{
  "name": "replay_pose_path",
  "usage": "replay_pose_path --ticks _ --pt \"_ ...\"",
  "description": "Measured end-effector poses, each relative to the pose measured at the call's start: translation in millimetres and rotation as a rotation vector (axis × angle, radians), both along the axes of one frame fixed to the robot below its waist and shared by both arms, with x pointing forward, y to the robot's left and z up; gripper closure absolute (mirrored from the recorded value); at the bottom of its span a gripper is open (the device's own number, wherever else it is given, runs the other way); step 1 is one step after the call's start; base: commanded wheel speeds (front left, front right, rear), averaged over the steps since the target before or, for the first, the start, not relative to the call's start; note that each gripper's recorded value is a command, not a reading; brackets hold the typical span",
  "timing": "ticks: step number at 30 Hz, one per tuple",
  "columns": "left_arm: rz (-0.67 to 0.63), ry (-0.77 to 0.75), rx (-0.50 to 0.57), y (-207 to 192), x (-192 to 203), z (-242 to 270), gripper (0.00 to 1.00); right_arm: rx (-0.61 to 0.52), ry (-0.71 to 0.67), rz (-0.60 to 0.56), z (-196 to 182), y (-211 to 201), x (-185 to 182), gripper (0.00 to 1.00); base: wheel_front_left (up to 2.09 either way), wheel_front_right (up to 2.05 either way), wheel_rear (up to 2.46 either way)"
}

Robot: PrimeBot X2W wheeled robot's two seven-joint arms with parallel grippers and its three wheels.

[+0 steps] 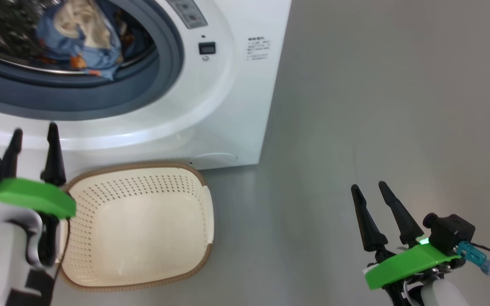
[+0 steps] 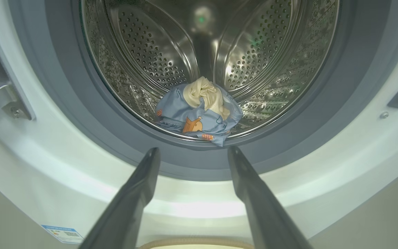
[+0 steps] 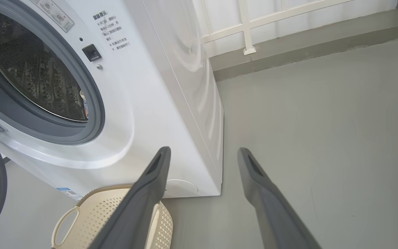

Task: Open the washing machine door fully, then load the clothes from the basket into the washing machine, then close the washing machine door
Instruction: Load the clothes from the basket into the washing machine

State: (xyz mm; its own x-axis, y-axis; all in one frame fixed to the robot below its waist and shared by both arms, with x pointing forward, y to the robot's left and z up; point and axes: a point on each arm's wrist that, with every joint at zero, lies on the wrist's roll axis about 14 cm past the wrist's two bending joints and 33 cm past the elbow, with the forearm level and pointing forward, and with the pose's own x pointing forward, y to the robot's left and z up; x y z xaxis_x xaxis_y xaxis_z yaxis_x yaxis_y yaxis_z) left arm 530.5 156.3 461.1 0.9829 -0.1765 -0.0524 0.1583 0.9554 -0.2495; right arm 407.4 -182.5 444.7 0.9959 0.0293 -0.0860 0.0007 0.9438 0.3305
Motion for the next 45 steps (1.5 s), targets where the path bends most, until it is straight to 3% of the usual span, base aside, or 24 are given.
replay_pose_path --ticks 29,45 --pt "0.158 -0.019 0.028 55 -141 8 0.0 -0.025 -0.035 0.015 19 -10 -48 0.0 0.0 0.0 0.0" --pt "0.184 -0.027 0.018 59 -159 10 0.0 -0.033 -0.04 0.004 21 -16 -53 0.0 0.0 0.0 0.0"
